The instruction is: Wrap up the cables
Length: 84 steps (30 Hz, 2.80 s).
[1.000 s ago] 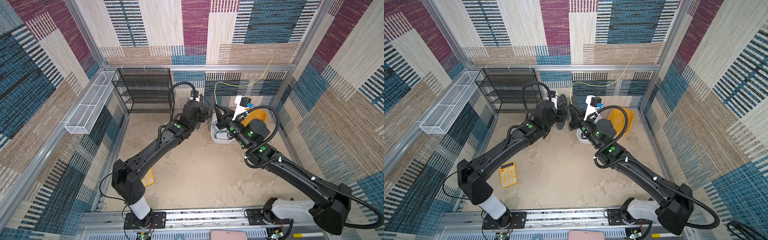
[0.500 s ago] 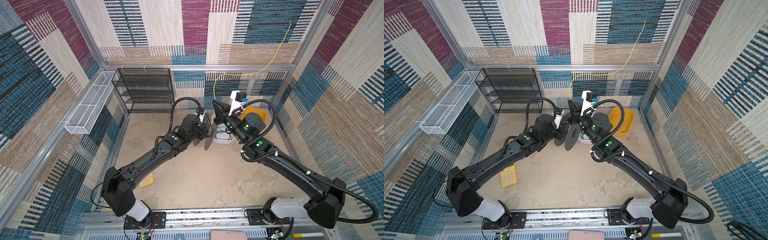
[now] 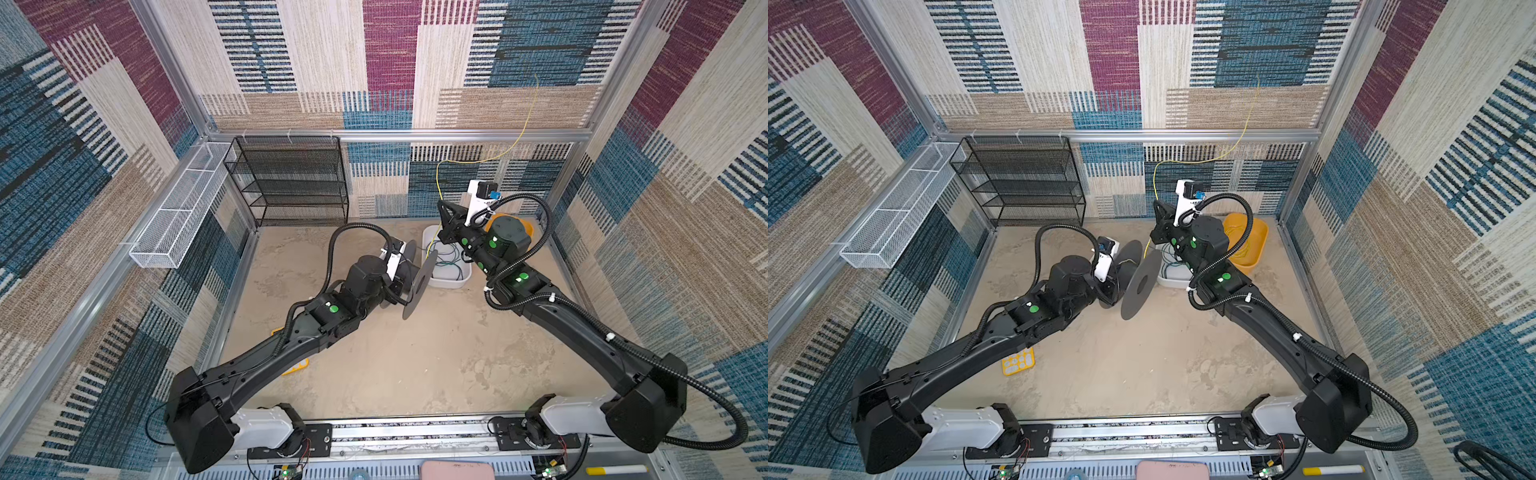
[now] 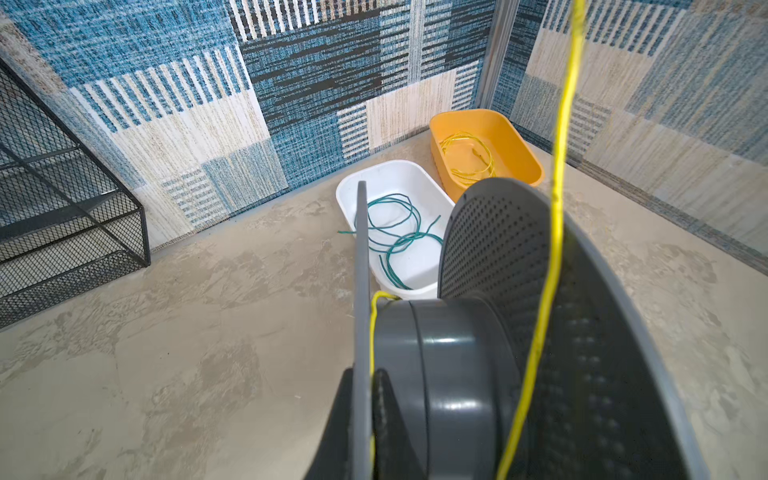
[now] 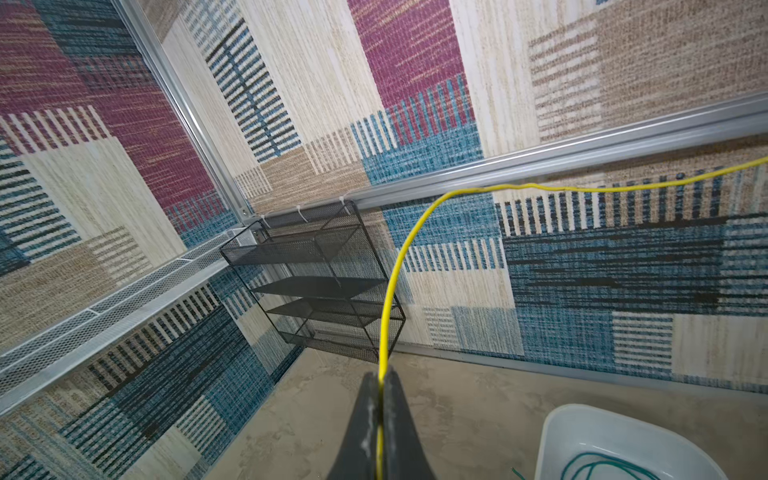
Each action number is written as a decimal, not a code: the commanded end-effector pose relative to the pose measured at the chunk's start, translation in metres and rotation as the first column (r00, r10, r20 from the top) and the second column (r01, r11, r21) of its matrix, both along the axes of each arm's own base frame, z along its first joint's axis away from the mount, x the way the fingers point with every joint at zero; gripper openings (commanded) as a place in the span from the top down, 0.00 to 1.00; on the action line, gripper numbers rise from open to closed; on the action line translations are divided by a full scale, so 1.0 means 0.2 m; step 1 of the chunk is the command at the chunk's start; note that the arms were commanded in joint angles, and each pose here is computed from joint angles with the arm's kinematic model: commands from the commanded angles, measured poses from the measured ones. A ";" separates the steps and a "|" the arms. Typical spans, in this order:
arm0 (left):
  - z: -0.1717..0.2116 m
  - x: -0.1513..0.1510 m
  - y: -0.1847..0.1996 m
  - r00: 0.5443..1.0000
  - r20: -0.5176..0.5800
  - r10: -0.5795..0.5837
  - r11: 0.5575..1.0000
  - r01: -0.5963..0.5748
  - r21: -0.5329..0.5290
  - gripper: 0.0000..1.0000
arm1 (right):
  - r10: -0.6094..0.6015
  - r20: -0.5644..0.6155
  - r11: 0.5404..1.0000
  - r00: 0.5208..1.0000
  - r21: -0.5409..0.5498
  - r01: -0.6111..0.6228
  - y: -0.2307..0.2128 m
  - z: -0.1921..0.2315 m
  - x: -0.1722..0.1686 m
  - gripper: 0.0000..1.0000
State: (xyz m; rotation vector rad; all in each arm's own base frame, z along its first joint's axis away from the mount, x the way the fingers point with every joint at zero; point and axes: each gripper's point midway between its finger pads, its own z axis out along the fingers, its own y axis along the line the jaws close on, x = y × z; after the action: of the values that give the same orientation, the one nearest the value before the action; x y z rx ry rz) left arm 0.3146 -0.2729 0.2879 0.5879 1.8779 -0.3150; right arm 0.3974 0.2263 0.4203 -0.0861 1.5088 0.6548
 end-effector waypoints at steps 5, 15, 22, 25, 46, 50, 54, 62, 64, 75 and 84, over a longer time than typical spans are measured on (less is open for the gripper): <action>-0.01 -0.21 0.09 0.994 -0.057 -0.097 0.993 0.100 0.054 1.00 | -0.153 0.073 0.986 0.985 0.072 0.148 -0.17 -0.01 0.12 1.00; 0.28 -0.28 0.11 0.991 0.013 -0.134 0.988 0.135 -0.078 1.00 | -0.219 -0.031 0.975 0.975 0.042 0.220 -0.21 -0.35 0.17 1.00; 0.48 -0.24 0.13 0.990 0.055 -0.126 0.979 0.134 -0.154 1.00 | -0.200 -0.131 0.976 0.971 0.058 0.209 -0.22 -0.56 0.22 1.00; 0.53 -0.22 0.13 0.989 0.067 -0.130 0.974 0.140 -0.180 1.00 | -0.195 -0.151 0.978 0.969 0.049 0.204 -0.21 -0.61 0.23 1.00; 0.73 -0.05 -0.02 0.966 0.131 -0.221 0.922 0.250 -0.294 1.00 | -0.066 -0.095 0.983 0.993 0.165 0.081 -0.26 -0.27 -0.06 0.36; 0.72 -0.01 -0.03 0.971 0.111 -0.213 0.931 0.236 -0.279 1.00 | -0.080 -0.102 0.985 0.992 0.142 0.094 -0.30 -0.23 -0.12 0.34; 0.69 0.04 0.02 0.982 0.088 -0.167 0.944 0.185 -0.273 1.00 | -0.109 -0.164 0.988 0.980 0.095 0.125 -0.36 -0.31 -0.18 0.38; 0.66 0.13 0.12 0.993 0.037 -0.112 0.958 0.118 -0.260 1.00 | -0.163 -0.259 0.985 0.952 0.020 0.174 -0.44 -0.54 -0.21 0.46; 0.66 0.13 0.12 0.992 0.032 -0.121 0.962 0.125 -0.244 1.00 | -0.180 -0.259 0.979 0.949 0.050 0.199 -0.51 -0.53 -0.21 0.40; 0.62 0.08 0.13 0.987 0.014 -0.159 0.962 0.158 -0.221 1.00 | -0.074 -0.250 0.932 0.966 0.327 0.156 -0.60 -0.31 -0.05 0.03; 0.63 0.05 0.13 0.985 0.020 -0.172 0.954 0.172 -0.247 1.00 | 0.040 -0.298 0.808 0.954 0.572 0.144 -0.57 -0.30 0.41 0.01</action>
State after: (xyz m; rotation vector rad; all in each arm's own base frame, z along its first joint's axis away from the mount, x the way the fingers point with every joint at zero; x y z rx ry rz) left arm 0.3253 -0.2440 0.3981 0.5915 1.8251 -0.6147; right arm 0.4637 0.1044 0.3423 0.5198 1.5982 0.9448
